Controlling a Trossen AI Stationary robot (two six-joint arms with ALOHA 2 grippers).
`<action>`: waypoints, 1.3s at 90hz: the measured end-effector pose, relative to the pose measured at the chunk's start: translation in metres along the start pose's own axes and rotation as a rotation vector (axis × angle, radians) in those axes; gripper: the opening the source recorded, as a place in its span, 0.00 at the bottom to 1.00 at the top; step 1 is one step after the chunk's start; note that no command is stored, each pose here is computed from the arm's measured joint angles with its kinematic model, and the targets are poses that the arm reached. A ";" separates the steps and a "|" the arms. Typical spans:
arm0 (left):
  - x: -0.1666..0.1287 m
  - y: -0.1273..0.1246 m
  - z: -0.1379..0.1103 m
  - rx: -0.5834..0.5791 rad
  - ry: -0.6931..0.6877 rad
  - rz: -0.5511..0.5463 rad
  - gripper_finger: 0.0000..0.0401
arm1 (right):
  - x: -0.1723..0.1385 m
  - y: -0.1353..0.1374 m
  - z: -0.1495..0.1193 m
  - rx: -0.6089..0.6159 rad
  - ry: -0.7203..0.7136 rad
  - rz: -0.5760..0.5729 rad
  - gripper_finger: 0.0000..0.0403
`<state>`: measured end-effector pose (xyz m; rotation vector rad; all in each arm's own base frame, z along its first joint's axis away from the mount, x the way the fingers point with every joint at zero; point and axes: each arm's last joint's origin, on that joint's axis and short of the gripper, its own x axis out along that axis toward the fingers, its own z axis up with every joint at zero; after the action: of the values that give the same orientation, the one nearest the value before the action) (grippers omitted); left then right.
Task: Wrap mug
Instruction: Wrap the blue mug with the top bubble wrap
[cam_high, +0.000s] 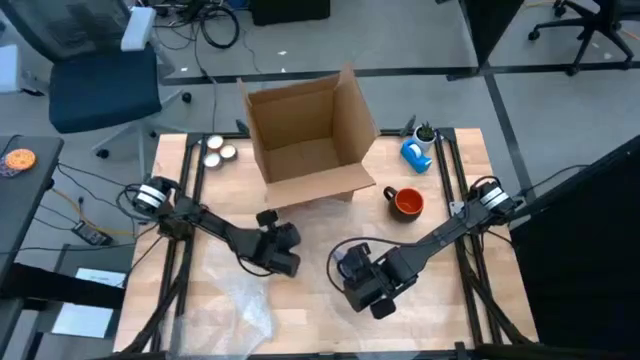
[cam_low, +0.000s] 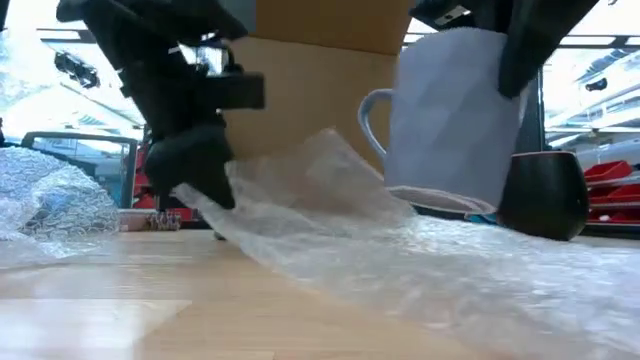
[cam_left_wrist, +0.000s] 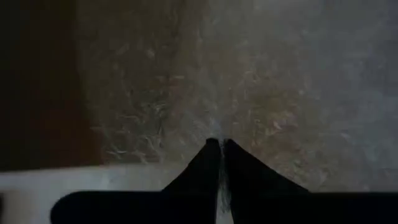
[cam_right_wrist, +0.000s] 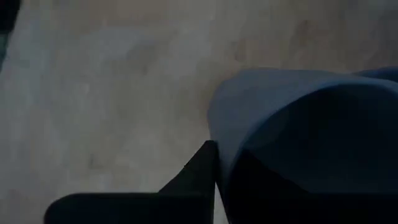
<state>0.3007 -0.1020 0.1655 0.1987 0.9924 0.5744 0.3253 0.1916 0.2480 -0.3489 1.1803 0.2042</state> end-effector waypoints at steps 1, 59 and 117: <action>-0.001 0.000 0.001 0.003 -0.005 0.004 0.00 | 0.000 0.000 0.000 0.001 -0.003 0.000 0.00; -0.063 -0.017 0.002 0.129 -0.266 0.249 0.00 | 0.012 0.009 0.006 0.076 -0.157 -0.047 0.00; -0.096 -0.035 0.045 0.007 -0.453 0.122 0.00 | 0.021 -0.002 -0.013 -0.013 0.029 -0.060 0.01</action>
<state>0.3109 -0.1793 0.2458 0.3789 0.5453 0.6032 0.3223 0.1846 0.2242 -0.3995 1.1961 0.1547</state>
